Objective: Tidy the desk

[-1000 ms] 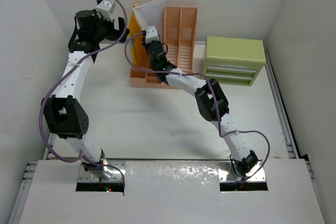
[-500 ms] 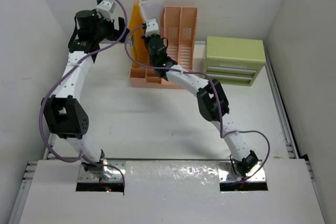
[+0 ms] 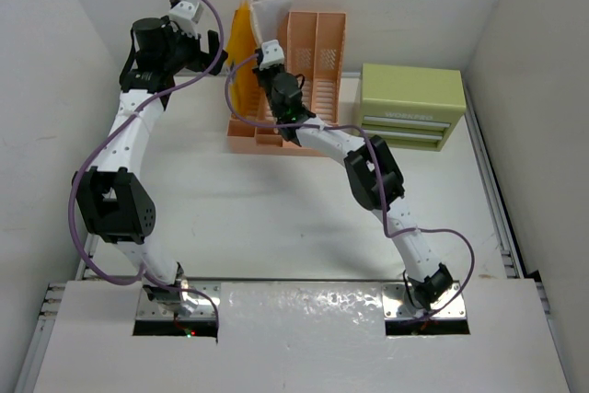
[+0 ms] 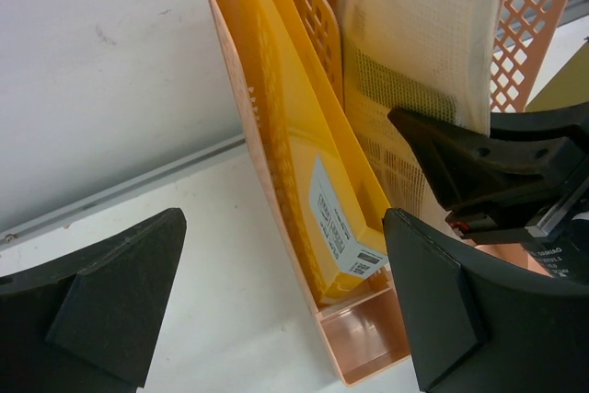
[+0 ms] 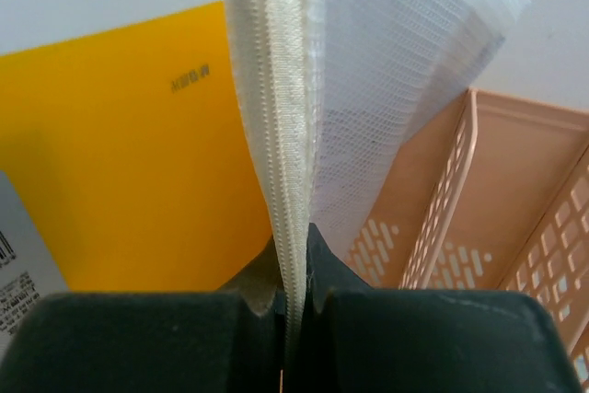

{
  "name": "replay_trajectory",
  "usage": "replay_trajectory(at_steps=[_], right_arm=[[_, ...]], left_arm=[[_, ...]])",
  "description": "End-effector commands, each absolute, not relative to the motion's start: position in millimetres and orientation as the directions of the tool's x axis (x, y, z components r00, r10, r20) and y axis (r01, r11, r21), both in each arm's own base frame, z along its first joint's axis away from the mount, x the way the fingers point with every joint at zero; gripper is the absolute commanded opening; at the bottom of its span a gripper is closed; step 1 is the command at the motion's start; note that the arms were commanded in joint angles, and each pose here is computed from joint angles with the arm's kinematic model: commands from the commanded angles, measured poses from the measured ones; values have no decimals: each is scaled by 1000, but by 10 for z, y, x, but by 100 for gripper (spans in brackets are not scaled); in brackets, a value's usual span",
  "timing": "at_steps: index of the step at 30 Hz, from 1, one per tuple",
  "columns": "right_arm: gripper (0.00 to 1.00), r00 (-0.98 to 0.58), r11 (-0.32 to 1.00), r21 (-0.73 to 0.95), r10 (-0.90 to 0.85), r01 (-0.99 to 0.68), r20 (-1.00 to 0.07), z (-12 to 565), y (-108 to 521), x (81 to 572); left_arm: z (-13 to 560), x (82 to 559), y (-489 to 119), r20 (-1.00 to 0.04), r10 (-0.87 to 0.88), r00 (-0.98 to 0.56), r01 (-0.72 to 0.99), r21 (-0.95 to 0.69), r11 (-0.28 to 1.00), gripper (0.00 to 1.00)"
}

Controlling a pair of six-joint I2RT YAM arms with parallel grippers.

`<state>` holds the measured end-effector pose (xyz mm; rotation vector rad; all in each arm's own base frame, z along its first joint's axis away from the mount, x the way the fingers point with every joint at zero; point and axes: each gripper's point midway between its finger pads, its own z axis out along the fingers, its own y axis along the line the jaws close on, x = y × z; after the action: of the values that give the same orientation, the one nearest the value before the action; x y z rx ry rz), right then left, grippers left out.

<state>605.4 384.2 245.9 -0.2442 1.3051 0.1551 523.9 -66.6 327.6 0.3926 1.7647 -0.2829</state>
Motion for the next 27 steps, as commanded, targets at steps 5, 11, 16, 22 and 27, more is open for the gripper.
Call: replay_trajectory(at_steps=[5, 11, 16, 22, 27], right_arm=[[0, 624, 977, -48, 94, -207, -776, 3929, 3541, 5758], [0, 647, 977, -74, 77, -202, -759, 4082, 3564, 5764], [0, 648, 974, -93, 65, -208, -759, 4006, 3601, 5776], [0, 610, 973, -138, 3, -183, -792, 3605, 3606, 5884], [0, 600, 973, -170, -45, -153, -799, 3236, 3624, 5981]], left_arm=[[3077, 5218, -671, -952, 128, -279, 429, -4, 903, 87], [2967, 5249, -649, -944, 131, -304, 422, -10, 907, 88], [2986, 5223, -661, -944, 129, -304, 424, -13, 906, 87], [2965, 5203, -663, -943, 129, -308, 425, -15, 905, 87], [2901, 5199, -665, -939, 130, -320, 426, -20, 904, 87]])
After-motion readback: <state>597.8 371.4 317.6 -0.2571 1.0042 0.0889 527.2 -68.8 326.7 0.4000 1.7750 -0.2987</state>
